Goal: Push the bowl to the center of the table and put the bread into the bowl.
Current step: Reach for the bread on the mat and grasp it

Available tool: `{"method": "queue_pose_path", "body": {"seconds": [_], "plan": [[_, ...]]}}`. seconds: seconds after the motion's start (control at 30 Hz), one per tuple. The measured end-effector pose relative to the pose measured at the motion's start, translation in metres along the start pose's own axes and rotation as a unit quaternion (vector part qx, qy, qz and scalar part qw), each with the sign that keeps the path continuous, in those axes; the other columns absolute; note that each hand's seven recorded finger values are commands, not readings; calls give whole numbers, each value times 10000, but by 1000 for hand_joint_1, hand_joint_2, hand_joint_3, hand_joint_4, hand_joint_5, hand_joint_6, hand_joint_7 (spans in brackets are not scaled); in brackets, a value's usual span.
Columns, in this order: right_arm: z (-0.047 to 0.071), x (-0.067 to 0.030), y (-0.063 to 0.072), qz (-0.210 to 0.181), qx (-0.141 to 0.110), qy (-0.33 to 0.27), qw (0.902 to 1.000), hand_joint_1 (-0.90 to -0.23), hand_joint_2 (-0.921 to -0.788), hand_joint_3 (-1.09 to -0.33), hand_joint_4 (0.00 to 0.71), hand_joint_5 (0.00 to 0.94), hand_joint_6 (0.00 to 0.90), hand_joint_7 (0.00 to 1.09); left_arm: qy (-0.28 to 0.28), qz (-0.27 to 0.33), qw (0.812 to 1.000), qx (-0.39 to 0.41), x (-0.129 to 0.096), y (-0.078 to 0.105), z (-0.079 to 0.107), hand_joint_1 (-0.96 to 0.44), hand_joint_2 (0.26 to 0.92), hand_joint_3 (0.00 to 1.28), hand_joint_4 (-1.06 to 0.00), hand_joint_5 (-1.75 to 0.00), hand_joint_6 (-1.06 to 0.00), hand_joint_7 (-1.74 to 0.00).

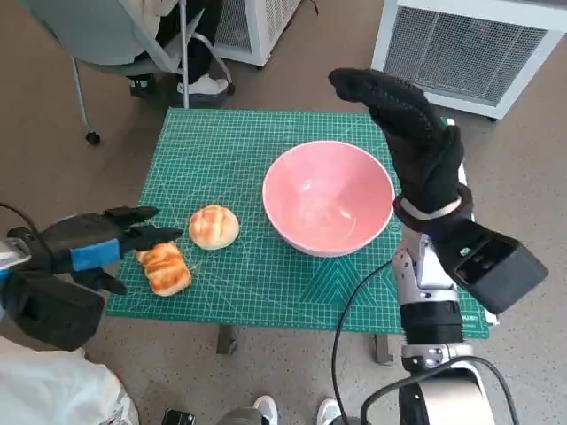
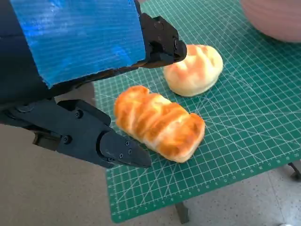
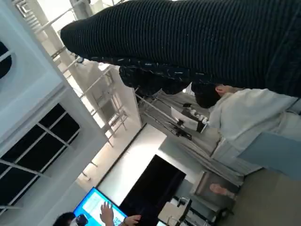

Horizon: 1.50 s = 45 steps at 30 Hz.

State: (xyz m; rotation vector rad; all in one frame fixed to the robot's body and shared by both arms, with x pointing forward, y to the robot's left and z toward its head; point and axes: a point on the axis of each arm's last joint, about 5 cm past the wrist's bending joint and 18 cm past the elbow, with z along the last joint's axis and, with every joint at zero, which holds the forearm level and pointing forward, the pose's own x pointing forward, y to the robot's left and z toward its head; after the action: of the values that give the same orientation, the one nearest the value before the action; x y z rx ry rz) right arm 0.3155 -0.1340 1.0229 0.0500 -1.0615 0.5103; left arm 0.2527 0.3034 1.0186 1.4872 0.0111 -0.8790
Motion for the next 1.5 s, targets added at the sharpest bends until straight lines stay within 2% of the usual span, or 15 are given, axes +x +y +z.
{"method": "queue_pose_path", "body": {"seconds": [0.47, 0.8, 0.93, 1.0, 1.03, 1.07, 1.1, 1.13, 1.17, 1.2, 1.23, 1.37, 1.5], "plan": [[-2, -40, -31, -37, -24, 78, 10000, -634, -921, -778, 307, 33, -1, 817, 15, -101, 9999, 119, 218, -95, -33, -78, 798, 10, -139, -18, -276, -17], [-17, -72, -39, -47, -63, 124, 9999, -627, -921, -777, 307, 38, -1, 802, 192, -286, 9994, -43, 357, -207, -40, -32, 848, 23, -235, -33, -343, -35], [-19, -79, -43, -38, -80, 146, 9999, -627, -921, -777, 307, 39, -1, 797, 253, -337, 9990, -144, 422, -225, -38, 1, 891, 30, -339, -37, -436, -58], [-19, -79, -43, -27, -88, 152, 9998, -625, -921, -777, 306, 40, -1, 794, 303, -360, 9987, -183, 453, -216, -42, 11, 909, 56, -428, -47, -535, -93], [-20, -78, -42, -19, -92, 155, 9998, -624, -921, -777, 306, 40, -1, 792, 327, -375, 9986, -184, 465, -211, -42, 12, 913, 74, -501, -74, -621, -135], [-20, -79, -41, -14, -95, 158, 9998, -624, -921, -777, 306, 41, -1, 792, 367, -394, 9984, -171, 478, -211, -46, 12, 915, 80, -527, -84, -651, -150], [-20, -80, -42, -15, -95, 159, 9998, -625, -921, -777, 305, 41, -1, 790, 403, -411, 9982, -159, 491, -214, -51, -118, 917, 128, -606, -115, -605, -593], [-20, -80, -42, -15, -95, 160, 9998, -625, -921, -777, 305, 41, -1, 789, 437, -426, 9980, -130, 502, -217, -54, -164, 918, 149, -635, -126, -584, -756], [-20, -81, -43, -16, -96, 162, 9998, -626, -921, -777, 305, 42, -1, 789, 473, -447, 9978, -105, 514, -220, -59, -105, 919, 166, -569, -535, -584, -966], [-20, -83, -43, -16, -96, 164, 9998, -627, -921, -777, 304, 42, -1, 788, 490, -443, 9978, -95, 522, -220, -62, -67, 920, 181, -522, -802, -580, -1106], [-19, -85, -45, -19, -99, 167, 9998, -627, -921, -777, 304, 43, -1, 787, 504, -440, 9977, -98, 528, -221, -66, -43, 920, 169, -527, -954, -589, -1171], [-17, -97, -58, -33, -112, 180, 9998, -627, -921, -775, 304, 44, -1, 786, 538, -395, 9977, -109, 538, -211, -83, -12, 921, 127, -572, -1173, -617, -1182], [-13, -103, -71, -54, -117, 178, 9998, -627, -921, -773, 303, 46, -1, 785, 539, -377, 9977, -146, 535, -201, -93, -3, 920, 85, -601, -1283, -687, -1055]]}}
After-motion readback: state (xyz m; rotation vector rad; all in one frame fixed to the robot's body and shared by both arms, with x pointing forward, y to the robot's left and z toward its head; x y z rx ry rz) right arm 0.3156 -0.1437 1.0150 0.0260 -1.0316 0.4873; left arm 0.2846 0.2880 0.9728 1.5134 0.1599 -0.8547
